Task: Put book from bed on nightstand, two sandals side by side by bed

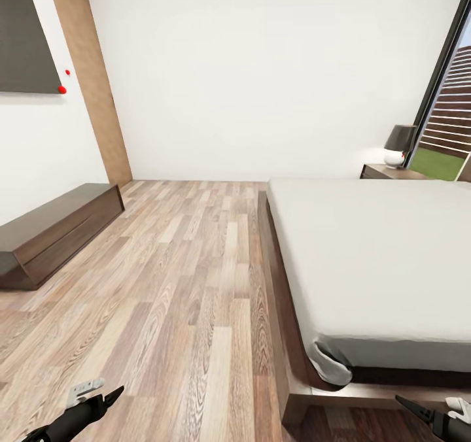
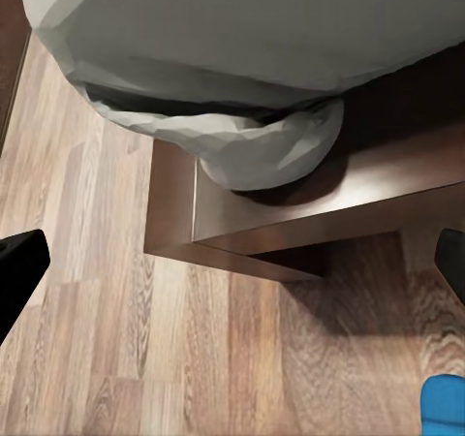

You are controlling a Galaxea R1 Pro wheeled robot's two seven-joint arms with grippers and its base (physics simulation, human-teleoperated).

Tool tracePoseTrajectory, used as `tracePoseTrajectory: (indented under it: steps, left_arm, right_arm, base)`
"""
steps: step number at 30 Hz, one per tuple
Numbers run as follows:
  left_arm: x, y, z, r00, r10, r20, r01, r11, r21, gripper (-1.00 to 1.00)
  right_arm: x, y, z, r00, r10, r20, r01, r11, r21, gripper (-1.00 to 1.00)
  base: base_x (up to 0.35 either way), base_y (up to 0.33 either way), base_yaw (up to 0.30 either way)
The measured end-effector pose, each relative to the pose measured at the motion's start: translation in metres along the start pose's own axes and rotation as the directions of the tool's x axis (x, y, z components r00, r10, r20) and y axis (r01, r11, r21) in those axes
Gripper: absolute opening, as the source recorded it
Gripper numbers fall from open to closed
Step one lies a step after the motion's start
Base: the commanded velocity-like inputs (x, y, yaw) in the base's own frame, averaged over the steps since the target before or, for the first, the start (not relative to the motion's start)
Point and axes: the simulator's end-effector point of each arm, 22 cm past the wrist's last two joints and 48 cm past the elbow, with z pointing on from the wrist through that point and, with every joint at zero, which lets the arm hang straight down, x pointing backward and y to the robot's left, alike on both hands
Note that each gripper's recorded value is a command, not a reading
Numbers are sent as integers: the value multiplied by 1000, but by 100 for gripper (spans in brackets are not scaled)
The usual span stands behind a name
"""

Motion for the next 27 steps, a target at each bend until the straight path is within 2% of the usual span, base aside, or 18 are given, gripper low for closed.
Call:
tracePoseTrajectory:
  steps: [7,27]
  left_arm:
    - [0,0,0,1000,0,0,0,1000,-1,100]
    - [-33,-17,-21,1000,0,0,0,1000,-5,100]
  right_arm:
    - [0,0,0,1000,0,0,0,1000,0,100]
    - [-30,28,-16,1000,0,0,0,1000,0,100]
  base:
    - [0,0,0]
    - [0,0,0]
